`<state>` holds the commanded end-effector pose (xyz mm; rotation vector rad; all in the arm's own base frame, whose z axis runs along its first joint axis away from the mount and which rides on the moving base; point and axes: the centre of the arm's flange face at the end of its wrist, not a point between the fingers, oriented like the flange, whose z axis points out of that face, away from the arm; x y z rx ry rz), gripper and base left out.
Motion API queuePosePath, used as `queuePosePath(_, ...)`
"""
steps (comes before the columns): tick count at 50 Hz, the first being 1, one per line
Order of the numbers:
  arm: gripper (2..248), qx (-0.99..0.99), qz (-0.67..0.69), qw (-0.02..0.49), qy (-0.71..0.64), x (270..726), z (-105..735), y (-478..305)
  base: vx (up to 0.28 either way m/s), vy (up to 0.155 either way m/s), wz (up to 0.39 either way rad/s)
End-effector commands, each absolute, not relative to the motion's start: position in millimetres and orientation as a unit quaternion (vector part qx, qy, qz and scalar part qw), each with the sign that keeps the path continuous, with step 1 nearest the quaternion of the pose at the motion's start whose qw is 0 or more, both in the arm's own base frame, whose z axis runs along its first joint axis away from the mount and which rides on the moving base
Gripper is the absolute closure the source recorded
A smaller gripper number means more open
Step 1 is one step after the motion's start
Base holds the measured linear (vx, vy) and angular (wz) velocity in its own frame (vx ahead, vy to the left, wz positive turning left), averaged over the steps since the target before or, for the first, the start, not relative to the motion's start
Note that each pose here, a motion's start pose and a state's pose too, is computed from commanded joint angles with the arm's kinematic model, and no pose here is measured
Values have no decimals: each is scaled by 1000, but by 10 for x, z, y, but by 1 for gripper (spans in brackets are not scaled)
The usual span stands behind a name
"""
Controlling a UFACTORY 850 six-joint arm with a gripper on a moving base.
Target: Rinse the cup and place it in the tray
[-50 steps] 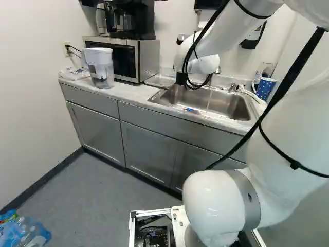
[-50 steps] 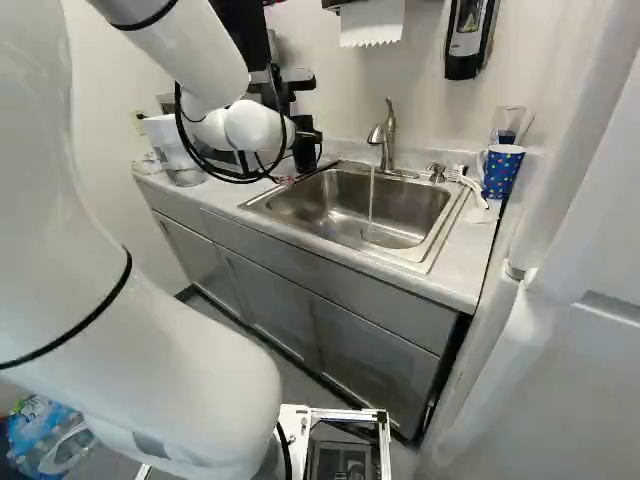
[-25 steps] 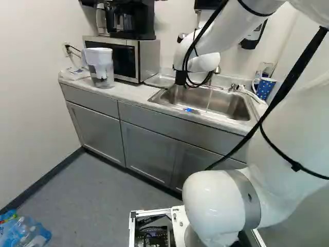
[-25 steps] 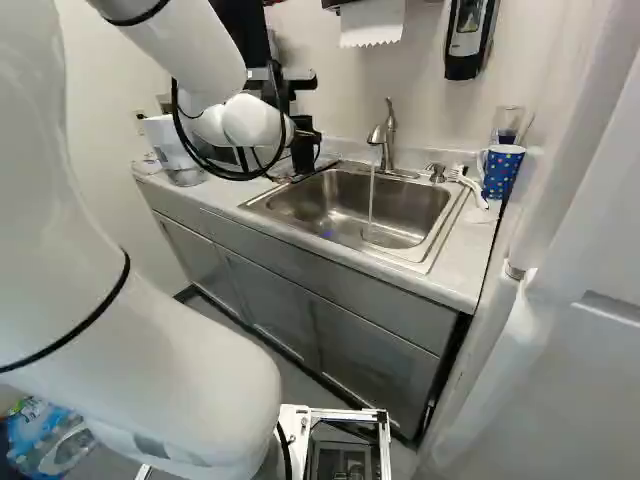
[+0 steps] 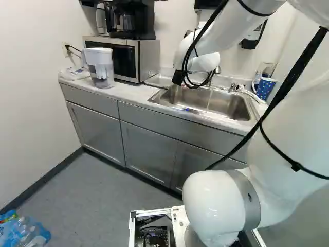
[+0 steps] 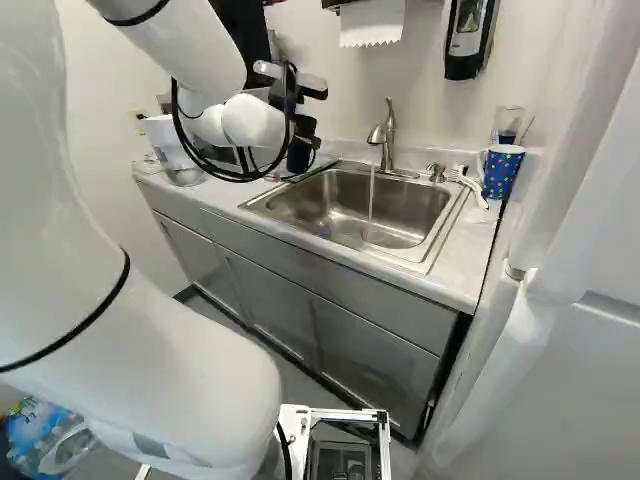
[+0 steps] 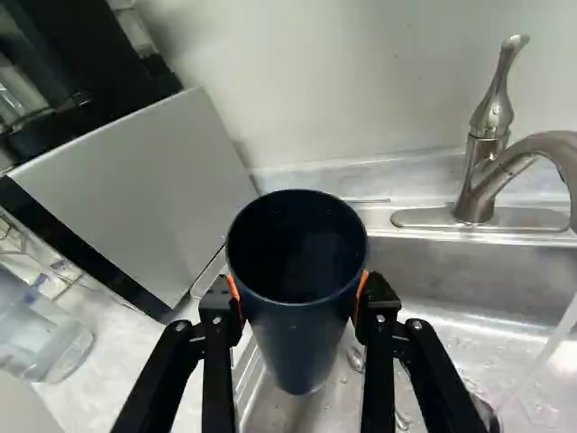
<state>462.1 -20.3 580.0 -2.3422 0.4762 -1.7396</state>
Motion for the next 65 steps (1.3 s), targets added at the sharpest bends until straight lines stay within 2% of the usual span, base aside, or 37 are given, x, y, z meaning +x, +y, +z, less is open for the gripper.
queuePosePath(65,124,-690,-521,284,415,4621,5800,-203,0,0,0)
